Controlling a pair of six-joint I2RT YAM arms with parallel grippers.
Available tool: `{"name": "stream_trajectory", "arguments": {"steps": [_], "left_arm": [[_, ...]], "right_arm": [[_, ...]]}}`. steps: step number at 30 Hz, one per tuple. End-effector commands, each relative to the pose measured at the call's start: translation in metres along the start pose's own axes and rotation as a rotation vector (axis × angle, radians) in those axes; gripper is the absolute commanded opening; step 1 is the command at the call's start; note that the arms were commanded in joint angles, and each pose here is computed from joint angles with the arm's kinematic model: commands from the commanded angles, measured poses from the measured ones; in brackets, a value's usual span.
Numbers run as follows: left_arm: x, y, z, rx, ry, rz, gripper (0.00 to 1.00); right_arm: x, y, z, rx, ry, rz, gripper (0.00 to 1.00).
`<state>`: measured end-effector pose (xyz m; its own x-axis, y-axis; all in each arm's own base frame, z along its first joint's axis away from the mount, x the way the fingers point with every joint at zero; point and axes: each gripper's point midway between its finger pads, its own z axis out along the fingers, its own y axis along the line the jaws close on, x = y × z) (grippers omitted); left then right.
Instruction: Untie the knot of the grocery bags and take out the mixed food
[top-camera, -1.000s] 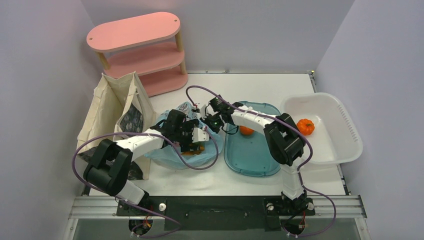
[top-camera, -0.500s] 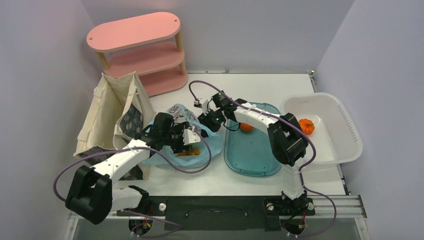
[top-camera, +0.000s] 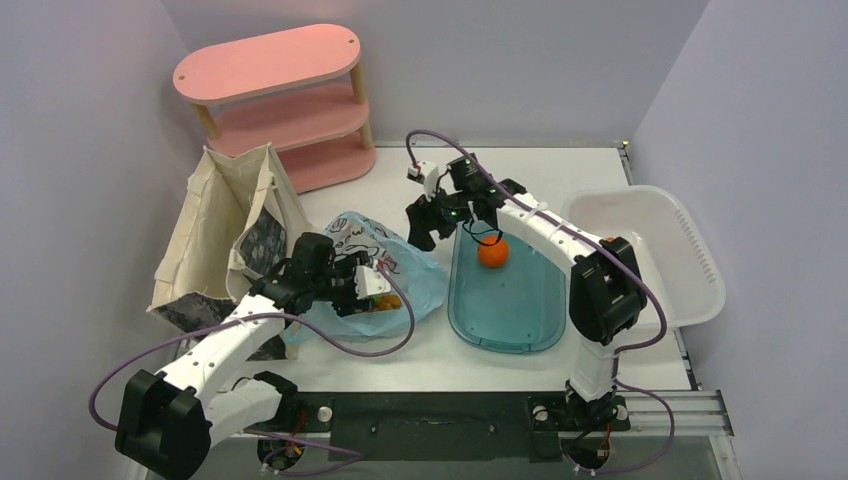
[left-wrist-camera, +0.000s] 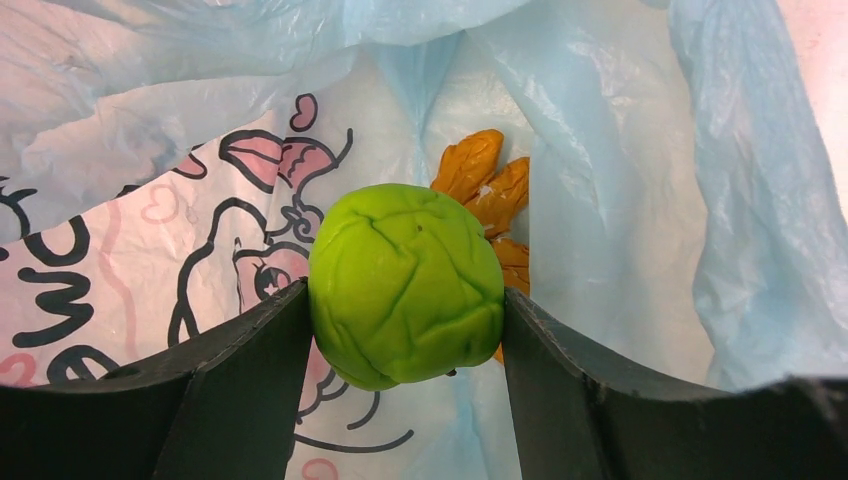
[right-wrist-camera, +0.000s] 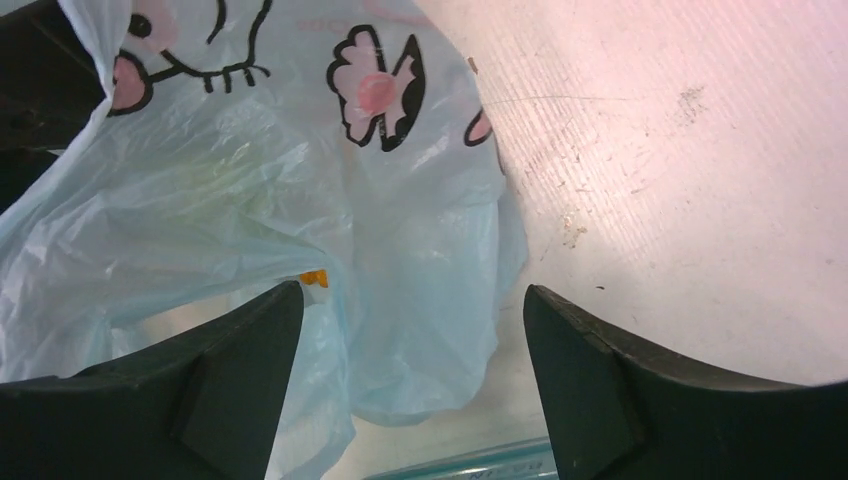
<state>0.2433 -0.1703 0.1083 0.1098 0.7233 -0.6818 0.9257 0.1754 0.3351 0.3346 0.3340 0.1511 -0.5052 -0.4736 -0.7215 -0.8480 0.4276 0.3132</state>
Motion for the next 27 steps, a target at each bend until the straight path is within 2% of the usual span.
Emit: {"name": "stream_trajectory", "arguments": {"steps": [1, 4, 8, 12, 16, 22, 27], "left_arm": [[-0.016, 0.0, -0.012, -0.001, -0.054, 0.0, 0.6], [-0.032, 0.004, -0.025, -0.016, -0.086, -0.002, 0.6], [-0.054, 0.013, -0.042, -0.053, -0.134, 0.006, 0.61], [-0.077, 0.03, -0.059, -0.126, -0.187, 0.036, 0.62], [-0.1, 0.045, -0.074, -0.185, -0.239, 0.07, 0.62], [-0.147, 0.061, -0.1, -0.276, -0.336, 0.185, 0.64], [-0.17, 0.073, -0.116, -0.383, -0.359, 0.391, 0.65]], "right_arm": [[-0.03, -0.004, -0.031, 0.0, -0.092, 0.029, 0.78], [-0.037, -0.02, -0.049, 0.049, -0.134, 0.042, 0.78], [-0.071, -0.034, -0.093, 0.113, -0.279, 0.053, 0.78], [-0.099, -0.015, -0.131, 0.12, -0.382, 0.008, 0.81], [-0.114, 0.03, -0.159, 0.028, -0.478, 0.004, 0.83], [-0.11, 0.111, -0.149, -0.169, -0.47, -0.069, 0.86], [-0.1, 0.14, -0.126, -0.193, -0.4, -0.083, 0.86]]}}
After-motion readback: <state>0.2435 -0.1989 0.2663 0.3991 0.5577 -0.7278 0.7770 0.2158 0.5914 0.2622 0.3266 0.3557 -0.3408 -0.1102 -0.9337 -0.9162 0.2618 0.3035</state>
